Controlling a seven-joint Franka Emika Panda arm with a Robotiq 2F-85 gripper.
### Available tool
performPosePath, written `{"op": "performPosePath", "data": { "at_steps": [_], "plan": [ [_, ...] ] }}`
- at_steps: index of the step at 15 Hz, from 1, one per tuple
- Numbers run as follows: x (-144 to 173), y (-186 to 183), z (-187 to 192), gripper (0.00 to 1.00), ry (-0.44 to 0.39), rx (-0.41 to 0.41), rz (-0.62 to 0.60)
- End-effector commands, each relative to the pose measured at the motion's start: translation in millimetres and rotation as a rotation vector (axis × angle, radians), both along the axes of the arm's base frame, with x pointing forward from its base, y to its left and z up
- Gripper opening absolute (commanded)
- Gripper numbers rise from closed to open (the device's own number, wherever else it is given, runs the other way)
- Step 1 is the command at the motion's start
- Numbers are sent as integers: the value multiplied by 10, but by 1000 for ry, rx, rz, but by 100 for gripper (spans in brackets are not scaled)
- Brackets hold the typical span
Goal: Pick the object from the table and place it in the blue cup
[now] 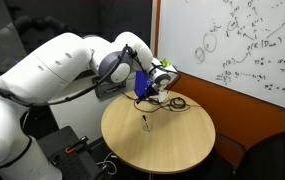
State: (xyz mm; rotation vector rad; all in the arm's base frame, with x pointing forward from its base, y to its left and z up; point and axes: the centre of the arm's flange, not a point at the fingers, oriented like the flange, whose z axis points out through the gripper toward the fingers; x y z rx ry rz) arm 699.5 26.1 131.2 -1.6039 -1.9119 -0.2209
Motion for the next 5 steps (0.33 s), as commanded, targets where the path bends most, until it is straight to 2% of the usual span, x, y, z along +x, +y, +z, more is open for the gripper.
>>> {"op": "performPosePath", "data": {
  "at_steps": [1, 4, 5],
  "plan": [
    [-333, 108, 231, 100, -7, -92, -38],
    [-425, 163, 314, 100, -17, -113, -27],
    [-454, 182, 321, 100, 2, -143, -22]
  ]
}}
